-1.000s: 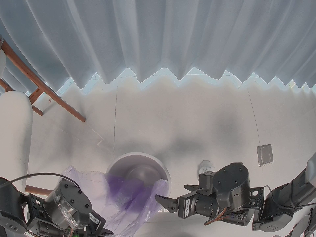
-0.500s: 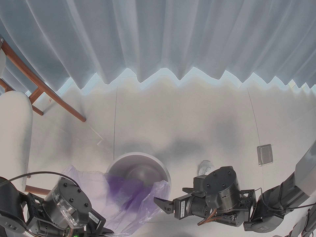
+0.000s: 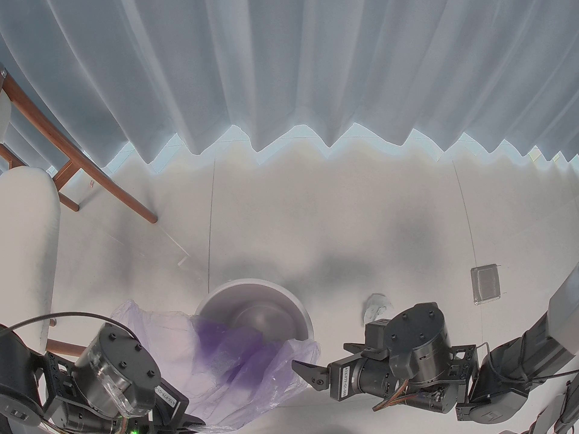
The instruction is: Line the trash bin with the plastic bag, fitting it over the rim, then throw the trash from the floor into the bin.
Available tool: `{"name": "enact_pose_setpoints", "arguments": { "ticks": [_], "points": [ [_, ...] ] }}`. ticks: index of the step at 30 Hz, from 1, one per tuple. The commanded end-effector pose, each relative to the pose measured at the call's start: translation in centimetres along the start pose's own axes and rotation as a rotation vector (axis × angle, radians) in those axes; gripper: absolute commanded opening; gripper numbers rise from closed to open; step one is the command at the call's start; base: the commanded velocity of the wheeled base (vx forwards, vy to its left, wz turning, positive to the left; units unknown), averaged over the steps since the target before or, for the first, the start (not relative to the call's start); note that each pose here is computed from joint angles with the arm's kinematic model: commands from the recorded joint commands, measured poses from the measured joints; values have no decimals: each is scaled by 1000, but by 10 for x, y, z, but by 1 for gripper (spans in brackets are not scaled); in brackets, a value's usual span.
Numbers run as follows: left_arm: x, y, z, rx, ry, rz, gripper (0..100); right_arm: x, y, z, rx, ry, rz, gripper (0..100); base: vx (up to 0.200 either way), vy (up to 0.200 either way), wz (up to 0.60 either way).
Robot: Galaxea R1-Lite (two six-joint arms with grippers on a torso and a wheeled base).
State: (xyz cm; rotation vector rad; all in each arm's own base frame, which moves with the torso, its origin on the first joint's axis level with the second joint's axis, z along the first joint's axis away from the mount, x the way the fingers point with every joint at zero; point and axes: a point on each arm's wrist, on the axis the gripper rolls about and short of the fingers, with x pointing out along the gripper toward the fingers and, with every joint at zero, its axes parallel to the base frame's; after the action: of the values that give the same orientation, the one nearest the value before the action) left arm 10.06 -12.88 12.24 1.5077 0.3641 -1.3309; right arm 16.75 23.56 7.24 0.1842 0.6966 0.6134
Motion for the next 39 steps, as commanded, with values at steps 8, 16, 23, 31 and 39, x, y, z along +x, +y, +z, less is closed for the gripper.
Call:
{"name": "enact_pose_setpoints", "arguments": {
  "ticks": [8, 16, 23, 31, 39],
  "points": [
    [-2, 1, 1, -19, 6, 18, 0, -7, -2, -1, 1, -1, 2, 100, 0, 0, 0],
    [-4, 1, 0, -24, 4, 25, 0, -9, -4, -3, 10, -2, 1, 100, 0, 0, 0],
    [-3, 2, 0, -25, 6, 21, 0, -14, -9, -10, 10, -17, 10, 100, 0, 0, 0],
    [-4, 2, 0, -28, 3, 29, 0, -10, -13, -6, 26, -27, -4, 100, 0, 0, 0],
    [-5, 2, 1, -33, 1, 31, 0, -7, -8, 3, 25, -55, 11, 100, 0, 0, 0]
  ]
}}
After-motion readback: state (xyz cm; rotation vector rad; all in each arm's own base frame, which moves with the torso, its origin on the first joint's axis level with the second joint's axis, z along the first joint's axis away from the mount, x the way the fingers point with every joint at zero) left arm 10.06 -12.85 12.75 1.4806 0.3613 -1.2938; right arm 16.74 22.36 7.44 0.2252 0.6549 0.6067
